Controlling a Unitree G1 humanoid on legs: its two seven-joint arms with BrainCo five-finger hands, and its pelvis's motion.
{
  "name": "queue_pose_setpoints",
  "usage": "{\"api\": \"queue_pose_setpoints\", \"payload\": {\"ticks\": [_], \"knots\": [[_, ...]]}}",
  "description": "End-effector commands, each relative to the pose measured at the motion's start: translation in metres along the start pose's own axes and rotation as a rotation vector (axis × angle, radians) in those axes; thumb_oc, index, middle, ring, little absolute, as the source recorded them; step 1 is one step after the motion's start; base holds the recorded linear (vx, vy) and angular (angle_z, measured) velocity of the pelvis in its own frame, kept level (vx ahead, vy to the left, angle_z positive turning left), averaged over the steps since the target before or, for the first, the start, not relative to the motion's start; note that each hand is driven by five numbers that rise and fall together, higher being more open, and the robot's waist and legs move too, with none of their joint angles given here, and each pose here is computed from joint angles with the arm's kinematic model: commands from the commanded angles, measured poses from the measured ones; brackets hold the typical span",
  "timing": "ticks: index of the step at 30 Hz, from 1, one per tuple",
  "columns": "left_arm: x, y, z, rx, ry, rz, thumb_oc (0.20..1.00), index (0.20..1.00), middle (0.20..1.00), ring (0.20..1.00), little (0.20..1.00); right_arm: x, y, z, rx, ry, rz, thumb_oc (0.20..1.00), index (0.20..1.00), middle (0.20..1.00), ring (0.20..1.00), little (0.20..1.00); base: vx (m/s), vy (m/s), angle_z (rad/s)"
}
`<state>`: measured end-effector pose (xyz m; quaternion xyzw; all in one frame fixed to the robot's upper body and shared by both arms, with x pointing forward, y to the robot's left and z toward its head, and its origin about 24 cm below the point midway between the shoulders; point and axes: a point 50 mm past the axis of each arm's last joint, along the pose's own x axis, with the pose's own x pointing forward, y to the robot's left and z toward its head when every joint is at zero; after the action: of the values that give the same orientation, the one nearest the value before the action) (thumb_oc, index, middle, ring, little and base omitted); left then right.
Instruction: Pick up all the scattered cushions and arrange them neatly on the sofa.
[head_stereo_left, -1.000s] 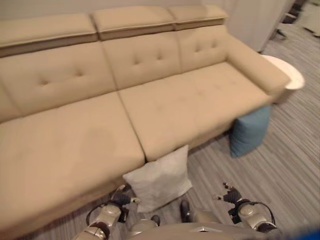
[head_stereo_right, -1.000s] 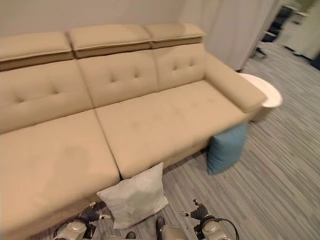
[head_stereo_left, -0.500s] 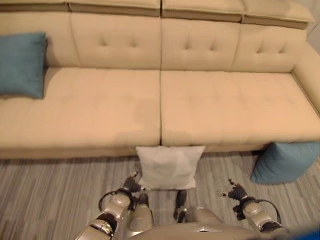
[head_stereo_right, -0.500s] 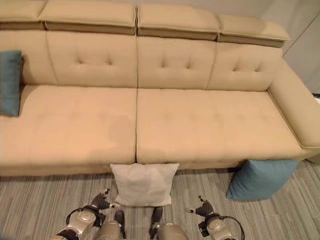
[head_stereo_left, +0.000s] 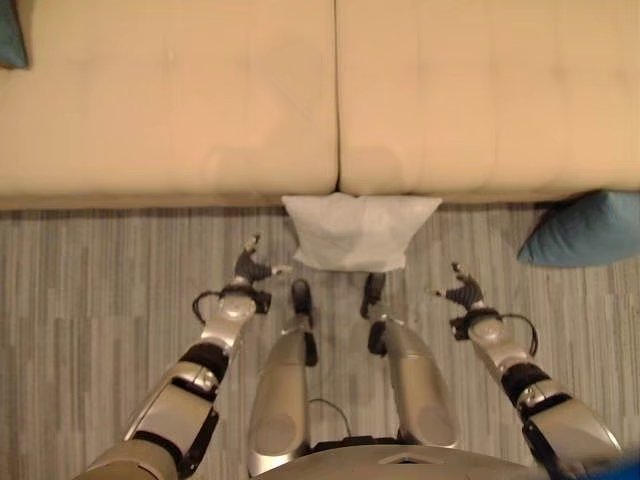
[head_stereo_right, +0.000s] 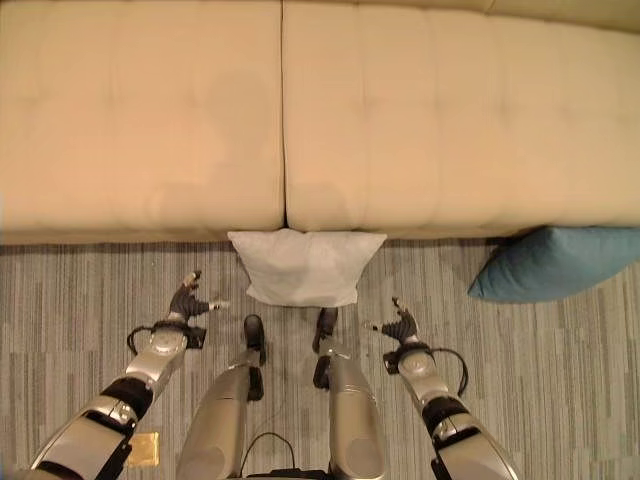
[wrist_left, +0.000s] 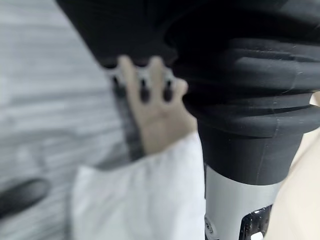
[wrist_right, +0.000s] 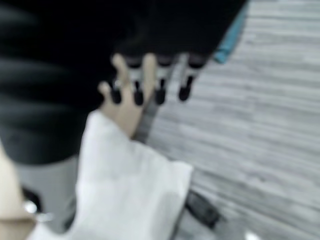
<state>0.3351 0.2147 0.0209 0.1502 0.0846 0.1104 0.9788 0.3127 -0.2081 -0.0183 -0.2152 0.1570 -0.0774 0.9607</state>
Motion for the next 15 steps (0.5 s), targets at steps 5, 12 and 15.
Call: {"api": "queue_pose_setpoints", "payload": {"ticks": [5, 12, 15], "knots": [[0.010, 0.008, 0.046, -0.176, -0.162, 0.125, 1.000, 1.000, 1.000, 1.000, 1.000, 0.012, -0.038, 0.043, 0.061, -0.163, -0.192, 1.000, 1.000, 1.000, 1.000, 1.000, -0.02, 0.036, 0.03], [0.018, 0.016, 0.096, -0.241, -0.297, 0.215, 1.000, 1.000, 1.000, 1.000, 1.000, 0.022, -0.078, 0.117, 0.094, -0.383, -0.374, 1.000, 1.000, 1.000, 1.000, 1.000, 0.02, 0.017, -0.04], [0.018, 0.014, 0.099, -0.262, -0.300, 0.213, 1.000, 1.000, 1.000, 1.000, 1.000, 0.023, -0.084, 0.129, 0.101, -0.416, -0.391, 1.000, 1.000, 1.000, 1.000, 1.000, 0.02, 0.009, -0.02]]}}
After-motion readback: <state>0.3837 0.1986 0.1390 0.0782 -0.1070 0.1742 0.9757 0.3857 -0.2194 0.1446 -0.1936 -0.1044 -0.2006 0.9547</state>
